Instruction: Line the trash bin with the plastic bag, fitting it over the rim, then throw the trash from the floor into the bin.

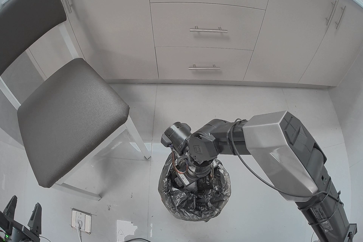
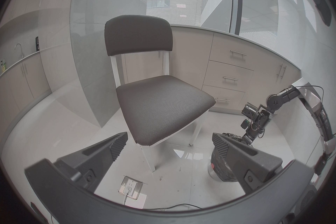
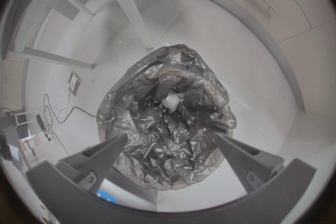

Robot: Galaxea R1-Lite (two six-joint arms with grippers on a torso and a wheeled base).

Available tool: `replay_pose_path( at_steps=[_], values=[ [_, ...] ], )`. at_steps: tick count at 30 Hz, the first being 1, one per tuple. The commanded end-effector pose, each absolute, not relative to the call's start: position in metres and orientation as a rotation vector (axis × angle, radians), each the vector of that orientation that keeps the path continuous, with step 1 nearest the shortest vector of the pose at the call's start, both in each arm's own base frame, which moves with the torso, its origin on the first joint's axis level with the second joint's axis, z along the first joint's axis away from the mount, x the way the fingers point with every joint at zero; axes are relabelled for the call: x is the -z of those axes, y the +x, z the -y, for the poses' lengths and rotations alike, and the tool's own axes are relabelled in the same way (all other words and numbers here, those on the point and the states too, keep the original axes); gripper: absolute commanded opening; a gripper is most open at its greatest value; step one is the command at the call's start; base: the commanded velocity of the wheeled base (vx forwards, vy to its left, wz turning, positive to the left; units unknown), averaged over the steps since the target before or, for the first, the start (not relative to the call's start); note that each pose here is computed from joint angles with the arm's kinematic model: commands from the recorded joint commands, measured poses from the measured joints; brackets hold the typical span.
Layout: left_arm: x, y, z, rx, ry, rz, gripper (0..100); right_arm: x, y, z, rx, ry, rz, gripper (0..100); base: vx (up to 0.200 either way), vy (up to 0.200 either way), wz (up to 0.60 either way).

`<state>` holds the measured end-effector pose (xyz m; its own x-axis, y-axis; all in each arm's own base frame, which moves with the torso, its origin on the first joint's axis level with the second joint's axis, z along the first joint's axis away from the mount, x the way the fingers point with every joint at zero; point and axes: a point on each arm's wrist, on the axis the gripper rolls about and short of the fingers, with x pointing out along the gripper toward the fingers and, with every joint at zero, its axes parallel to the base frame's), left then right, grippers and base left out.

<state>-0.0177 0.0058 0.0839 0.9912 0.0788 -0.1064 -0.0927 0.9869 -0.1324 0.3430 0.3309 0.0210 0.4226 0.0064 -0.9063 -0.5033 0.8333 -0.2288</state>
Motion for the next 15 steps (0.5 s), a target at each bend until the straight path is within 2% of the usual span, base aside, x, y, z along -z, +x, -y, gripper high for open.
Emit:
replay_pose_path(
  at_steps=[1, 11, 15],
  values=[
    [-0.084, -0.018, -0.006, -0.086, -0.138, -0.103, 100, -0.022, 0.344, -0.329, -0.334, -0.517, -1.100, 100, 0.000, 0.000, 0.00],
    [-0.084, -0.018, -0.006, -0.086, -0.138, -0.102, 100, -0.044, 0.348, -0.320, -0.310, -0.505, -1.075, 100, 0.000, 0.000, 0.00],
    [-0.084, -0.018, -0.006, -0.086, -0.138, -0.102, 100, -0.087, 0.345, -0.295, -0.266, -0.517, -1.097, 100, 0.000, 0.000, 0.00]
  ],
)
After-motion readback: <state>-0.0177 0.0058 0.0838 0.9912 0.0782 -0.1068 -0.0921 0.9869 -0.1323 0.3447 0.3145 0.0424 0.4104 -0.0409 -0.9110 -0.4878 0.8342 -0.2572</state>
